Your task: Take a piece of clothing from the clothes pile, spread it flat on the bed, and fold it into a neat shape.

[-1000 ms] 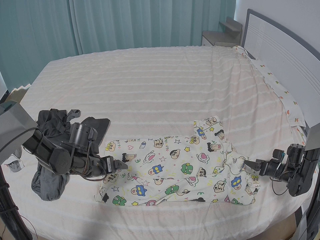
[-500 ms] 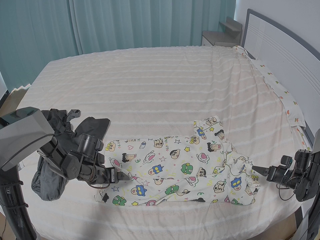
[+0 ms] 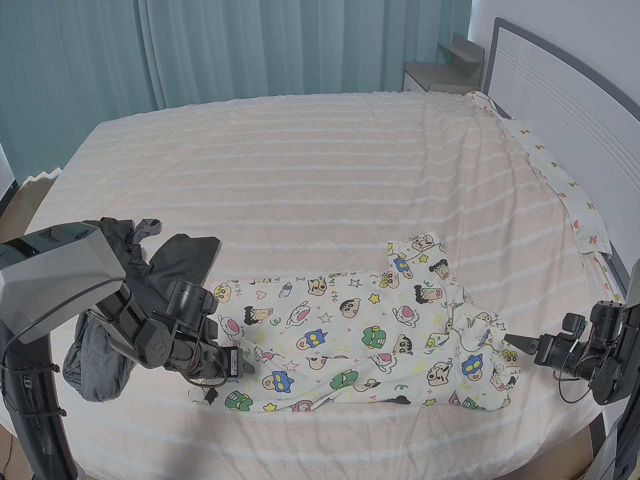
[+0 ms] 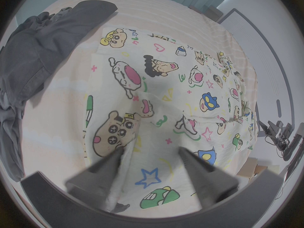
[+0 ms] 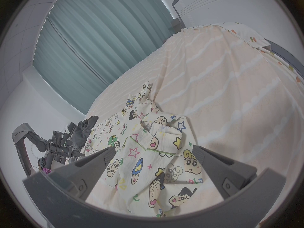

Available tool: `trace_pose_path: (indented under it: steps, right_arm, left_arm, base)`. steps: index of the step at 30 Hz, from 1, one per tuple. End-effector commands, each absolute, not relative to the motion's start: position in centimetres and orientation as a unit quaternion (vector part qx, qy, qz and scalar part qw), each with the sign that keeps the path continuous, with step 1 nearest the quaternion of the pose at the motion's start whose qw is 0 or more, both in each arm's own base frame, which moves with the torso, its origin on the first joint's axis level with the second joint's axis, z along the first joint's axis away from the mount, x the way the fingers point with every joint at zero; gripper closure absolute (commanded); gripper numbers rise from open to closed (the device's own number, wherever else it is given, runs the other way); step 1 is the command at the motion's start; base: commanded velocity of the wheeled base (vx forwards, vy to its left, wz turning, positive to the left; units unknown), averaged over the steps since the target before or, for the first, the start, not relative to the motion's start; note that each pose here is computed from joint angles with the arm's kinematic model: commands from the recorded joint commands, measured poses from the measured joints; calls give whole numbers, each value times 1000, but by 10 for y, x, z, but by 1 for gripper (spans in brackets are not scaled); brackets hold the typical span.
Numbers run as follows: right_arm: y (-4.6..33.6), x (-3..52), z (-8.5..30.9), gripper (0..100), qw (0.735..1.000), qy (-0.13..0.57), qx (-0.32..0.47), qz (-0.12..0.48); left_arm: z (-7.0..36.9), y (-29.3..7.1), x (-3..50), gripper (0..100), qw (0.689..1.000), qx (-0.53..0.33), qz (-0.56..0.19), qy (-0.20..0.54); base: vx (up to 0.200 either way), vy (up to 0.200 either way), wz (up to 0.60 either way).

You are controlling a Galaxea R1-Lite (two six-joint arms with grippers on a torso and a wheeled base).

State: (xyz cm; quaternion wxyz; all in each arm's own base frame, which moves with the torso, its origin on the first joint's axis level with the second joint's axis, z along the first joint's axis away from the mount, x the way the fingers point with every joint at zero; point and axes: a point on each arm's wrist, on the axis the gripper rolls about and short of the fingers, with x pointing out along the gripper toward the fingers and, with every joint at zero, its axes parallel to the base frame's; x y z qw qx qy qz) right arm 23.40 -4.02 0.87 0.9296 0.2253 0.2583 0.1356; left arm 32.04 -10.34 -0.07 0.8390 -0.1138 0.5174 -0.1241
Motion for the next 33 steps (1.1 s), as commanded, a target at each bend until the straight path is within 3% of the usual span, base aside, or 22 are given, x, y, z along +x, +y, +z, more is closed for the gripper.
trace_pose_path:
  steps: [1, 16, 33]
  right_arm:
    - [-40, 234, 9, 0, 930, 256, 225, 138]
    - [-38, 230, 7, 0, 927, 265, 227, 140]
    - [-30, 224, 5, 0, 918, 282, 231, 160]
  left_arm:
    - [-5, -102, 314, 100, 833, -112, -120, 529]
    - [14, -88, 285, 100, 834, -116, -110, 529]
    - [5, -76, 262, 100, 838, -143, -88, 519]
  base:
    - [0, 0, 0]
    - [0, 0, 0]
    - [0, 0, 0]
